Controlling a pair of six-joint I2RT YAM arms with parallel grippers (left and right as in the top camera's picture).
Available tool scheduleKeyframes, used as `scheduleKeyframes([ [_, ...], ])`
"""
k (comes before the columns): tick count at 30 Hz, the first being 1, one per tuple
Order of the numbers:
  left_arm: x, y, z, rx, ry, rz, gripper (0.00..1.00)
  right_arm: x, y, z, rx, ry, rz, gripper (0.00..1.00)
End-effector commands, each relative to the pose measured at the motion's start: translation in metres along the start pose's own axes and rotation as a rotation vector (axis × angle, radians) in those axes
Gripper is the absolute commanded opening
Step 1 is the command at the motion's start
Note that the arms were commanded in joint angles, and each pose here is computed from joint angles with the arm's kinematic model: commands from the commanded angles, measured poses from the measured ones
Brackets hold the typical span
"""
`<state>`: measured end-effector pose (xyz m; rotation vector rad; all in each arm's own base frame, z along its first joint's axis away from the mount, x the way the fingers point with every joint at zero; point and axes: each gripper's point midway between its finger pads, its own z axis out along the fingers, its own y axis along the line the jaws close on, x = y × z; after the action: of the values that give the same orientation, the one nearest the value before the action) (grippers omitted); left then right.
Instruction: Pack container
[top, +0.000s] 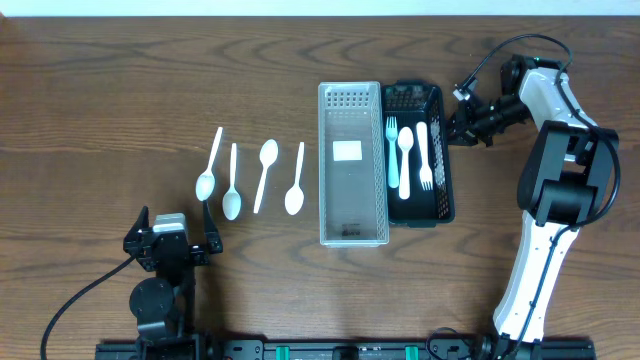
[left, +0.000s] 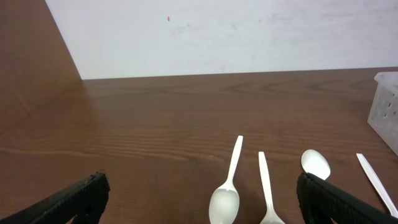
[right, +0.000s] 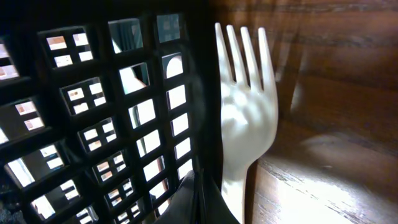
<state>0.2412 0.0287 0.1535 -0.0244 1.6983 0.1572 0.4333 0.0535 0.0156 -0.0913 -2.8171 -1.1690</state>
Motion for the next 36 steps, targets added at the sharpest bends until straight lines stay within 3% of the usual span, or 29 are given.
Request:
scheduleKeyframes([
  [1, 0.016, -0.001, 0.002, 0.0, 0.038, 0.009, 0.98, 0.002, 0.003, 0.002, 0.0, 0.007, -0.021, 0.01],
  [26, 0.016, -0.001, 0.002, 0.0, 0.038, 0.009, 0.98, 0.003, -0.006, 0.004, 0.066, 0.019, -0.029, 0.01],
  [36, 0.016, -0.001, 0.002, 0.0, 0.038, 0.009, 0.98, 0.008, -0.032, 0.009, 0.217, 0.061, -0.001, 0.01],
])
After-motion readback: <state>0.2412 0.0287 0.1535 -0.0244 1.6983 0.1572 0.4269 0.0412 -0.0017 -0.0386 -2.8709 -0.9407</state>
